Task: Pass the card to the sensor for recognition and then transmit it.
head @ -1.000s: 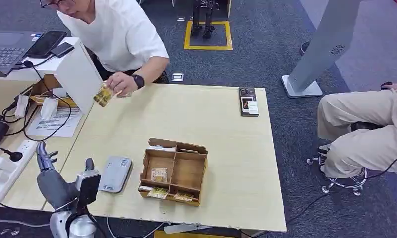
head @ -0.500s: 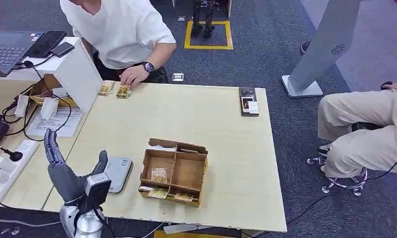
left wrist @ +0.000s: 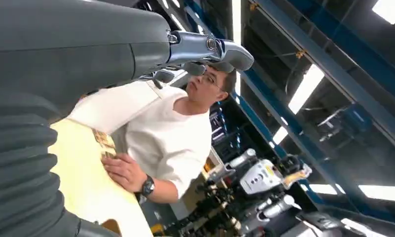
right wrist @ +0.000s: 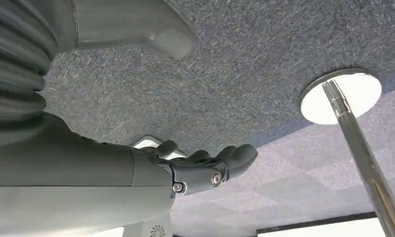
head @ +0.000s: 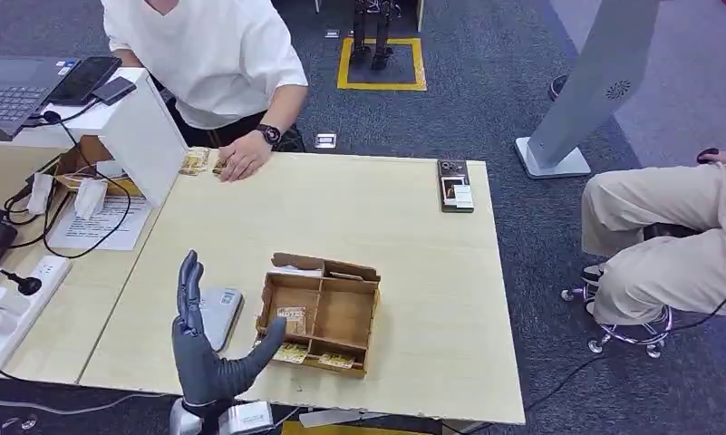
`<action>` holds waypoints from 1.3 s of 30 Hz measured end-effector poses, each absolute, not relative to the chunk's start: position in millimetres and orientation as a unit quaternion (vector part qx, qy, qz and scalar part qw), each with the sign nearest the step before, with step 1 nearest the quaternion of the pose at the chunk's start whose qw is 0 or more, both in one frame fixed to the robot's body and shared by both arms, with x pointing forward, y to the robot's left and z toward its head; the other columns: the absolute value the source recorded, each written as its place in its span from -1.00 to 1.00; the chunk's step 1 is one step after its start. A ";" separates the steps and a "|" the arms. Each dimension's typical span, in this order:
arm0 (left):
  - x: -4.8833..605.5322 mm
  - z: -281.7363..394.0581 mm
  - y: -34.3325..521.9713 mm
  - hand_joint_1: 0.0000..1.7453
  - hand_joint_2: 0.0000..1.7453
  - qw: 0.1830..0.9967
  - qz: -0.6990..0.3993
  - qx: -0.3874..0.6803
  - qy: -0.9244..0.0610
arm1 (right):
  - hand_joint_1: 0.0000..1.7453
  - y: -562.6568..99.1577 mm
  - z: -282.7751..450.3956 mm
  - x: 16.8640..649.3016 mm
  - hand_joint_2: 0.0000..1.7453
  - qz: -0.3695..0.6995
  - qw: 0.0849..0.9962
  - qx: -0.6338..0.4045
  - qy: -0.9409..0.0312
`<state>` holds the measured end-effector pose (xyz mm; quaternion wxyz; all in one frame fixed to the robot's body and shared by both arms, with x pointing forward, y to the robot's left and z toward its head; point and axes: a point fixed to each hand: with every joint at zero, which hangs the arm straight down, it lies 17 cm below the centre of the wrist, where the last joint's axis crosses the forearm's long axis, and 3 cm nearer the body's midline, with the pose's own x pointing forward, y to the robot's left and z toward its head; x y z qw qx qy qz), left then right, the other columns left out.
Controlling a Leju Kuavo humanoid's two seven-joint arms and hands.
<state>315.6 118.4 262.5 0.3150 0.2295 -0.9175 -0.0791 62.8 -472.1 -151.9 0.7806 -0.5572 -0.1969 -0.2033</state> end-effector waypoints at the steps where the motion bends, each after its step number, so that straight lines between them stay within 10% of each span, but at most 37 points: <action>1: 314.1 263.2 116.1 -1.00 1.00 0.313 -0.080 0.226 -0.919 | -1.00 -472.0 -152.0 62.9 1.00 -0.203 0.781 -0.557 -0.197; 39: 270.1 194.2 -10.4 -1.00 1.00 0.198 -0.379 0.200 -0.881 | -1.00 -479.0 -154.7 70.2 1.00 -0.180 0.785 -0.555 -0.206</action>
